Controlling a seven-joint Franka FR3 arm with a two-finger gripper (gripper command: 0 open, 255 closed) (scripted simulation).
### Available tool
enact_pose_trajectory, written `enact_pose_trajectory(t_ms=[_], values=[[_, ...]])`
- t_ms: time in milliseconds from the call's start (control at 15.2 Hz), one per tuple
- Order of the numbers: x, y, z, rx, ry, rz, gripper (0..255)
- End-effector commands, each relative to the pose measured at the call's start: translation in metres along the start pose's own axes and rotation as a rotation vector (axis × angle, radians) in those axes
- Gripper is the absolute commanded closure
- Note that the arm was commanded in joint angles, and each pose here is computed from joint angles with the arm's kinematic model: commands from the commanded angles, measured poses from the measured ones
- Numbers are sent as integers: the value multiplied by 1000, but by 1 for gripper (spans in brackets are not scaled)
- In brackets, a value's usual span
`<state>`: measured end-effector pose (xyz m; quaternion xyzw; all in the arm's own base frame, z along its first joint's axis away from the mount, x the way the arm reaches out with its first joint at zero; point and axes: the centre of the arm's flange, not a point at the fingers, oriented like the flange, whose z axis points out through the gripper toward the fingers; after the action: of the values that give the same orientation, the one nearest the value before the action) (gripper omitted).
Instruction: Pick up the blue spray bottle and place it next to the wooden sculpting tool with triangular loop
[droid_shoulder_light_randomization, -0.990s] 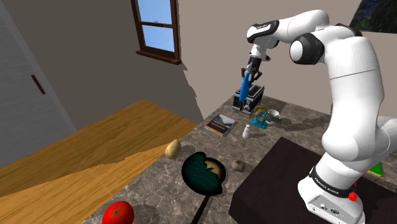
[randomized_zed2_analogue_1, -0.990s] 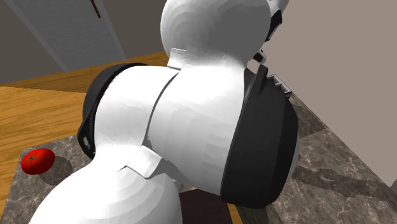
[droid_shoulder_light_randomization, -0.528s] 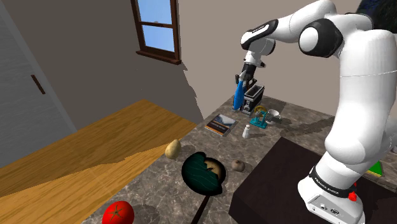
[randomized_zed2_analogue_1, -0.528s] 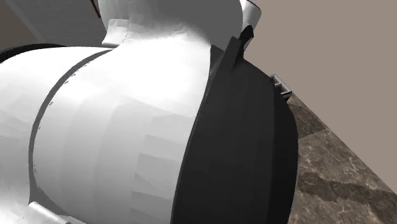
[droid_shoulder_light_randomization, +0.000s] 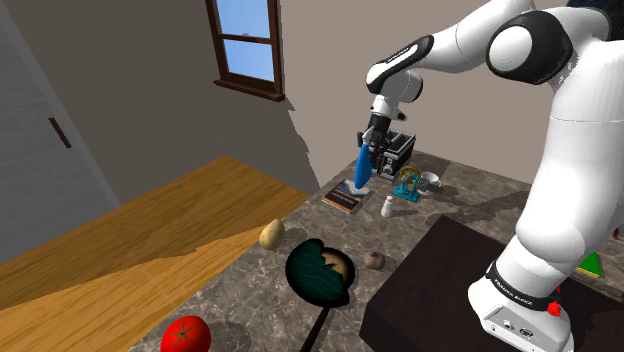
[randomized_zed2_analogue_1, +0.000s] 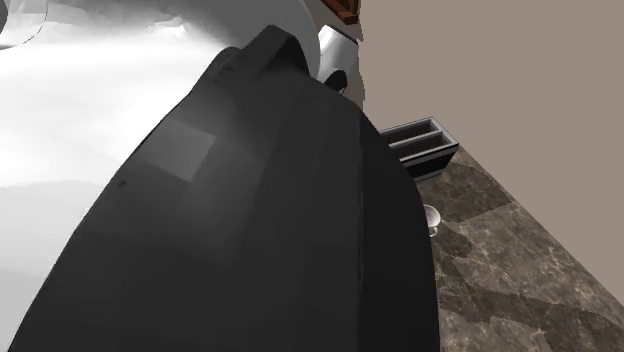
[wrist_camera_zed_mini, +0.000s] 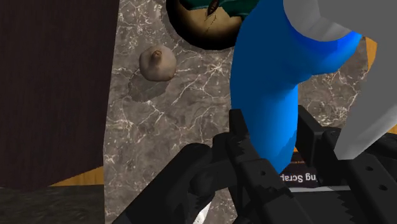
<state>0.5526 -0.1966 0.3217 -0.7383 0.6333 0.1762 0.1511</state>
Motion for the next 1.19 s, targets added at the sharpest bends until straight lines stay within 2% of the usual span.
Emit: enact_pose_trajectory(t_ms=[0, 1122], values=[[-23, -1, 21, 1, 1, 1, 255], [-189, -3, 172, 1, 1, 1, 255]])
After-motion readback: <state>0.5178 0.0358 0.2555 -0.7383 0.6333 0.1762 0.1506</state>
